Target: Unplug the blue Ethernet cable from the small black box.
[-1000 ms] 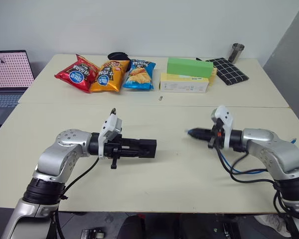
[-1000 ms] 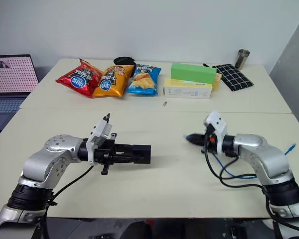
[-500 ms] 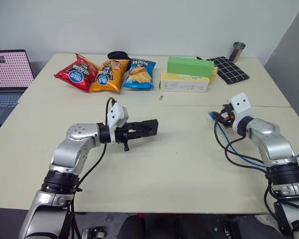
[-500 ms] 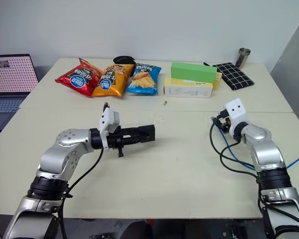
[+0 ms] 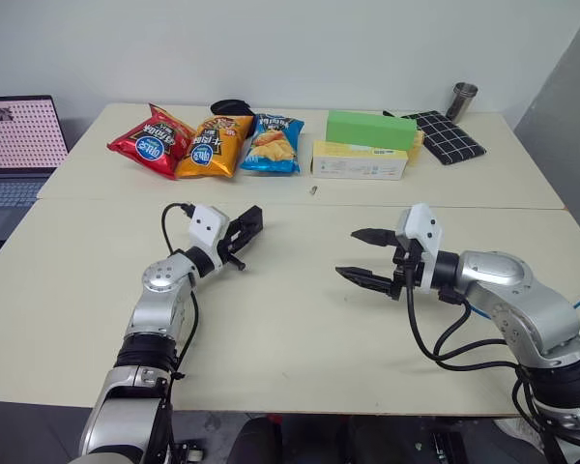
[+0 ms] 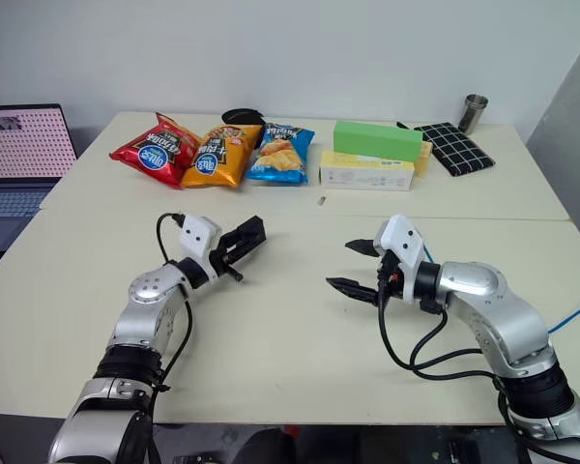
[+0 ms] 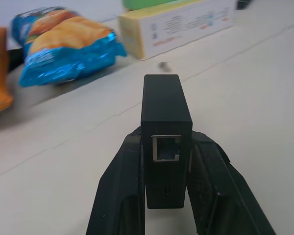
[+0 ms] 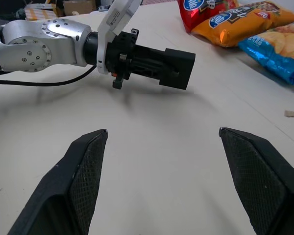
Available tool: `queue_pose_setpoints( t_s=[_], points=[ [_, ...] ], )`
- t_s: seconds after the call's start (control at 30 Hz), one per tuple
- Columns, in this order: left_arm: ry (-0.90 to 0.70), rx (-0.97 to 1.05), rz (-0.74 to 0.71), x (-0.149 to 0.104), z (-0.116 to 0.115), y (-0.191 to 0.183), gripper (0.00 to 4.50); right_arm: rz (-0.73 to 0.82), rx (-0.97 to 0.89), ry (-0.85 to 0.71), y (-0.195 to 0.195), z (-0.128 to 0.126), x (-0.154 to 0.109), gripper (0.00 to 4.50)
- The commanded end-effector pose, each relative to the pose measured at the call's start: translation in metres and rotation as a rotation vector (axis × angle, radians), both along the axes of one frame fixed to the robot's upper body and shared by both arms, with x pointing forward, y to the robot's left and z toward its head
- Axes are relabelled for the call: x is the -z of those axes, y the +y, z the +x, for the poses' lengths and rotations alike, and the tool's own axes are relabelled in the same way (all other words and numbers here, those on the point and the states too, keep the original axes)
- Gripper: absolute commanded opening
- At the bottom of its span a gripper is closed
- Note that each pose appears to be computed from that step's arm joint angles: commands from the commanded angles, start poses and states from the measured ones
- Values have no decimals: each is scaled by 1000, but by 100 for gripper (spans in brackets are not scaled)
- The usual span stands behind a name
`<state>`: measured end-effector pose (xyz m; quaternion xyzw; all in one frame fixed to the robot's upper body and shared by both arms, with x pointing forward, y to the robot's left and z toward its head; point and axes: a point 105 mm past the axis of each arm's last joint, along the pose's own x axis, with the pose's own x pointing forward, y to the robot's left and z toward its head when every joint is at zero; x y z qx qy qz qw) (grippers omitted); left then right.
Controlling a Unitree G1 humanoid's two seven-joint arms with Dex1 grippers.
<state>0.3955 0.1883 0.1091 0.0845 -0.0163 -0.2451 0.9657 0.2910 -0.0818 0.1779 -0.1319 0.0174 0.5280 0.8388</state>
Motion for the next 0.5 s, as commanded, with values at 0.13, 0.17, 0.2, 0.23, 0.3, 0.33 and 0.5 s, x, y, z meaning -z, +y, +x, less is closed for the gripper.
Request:
queue_pose_setpoints(
  t_s=[0.13,0.17,0.2,0.23,0.3,0.33,0.5],
  points=[
    [23,-20,-48,6,-3,10,178,7,-20,-41,7,-5,-11,393],
    [25,-6,-32,8,-5,9,199,7,-19,-41,7,-5,-11,393],
    [27,9,-28,9,-7,8,221,6,-18,-40,7,-5,-10,393],
    [29,11,-30,9,-9,9,243,6,-17,-40,8,-5,-10,393],
    [29,10,-20,9,-13,11,287,14,-18,-36,8,-6,-10,393],
    [35,9,-13,10,-15,13,310,19,-19,-32,9,-7,-10,393],
    [98,84,11,9,-47,17,368,27,1,-16,5,-11,-6,393]
  ],
)
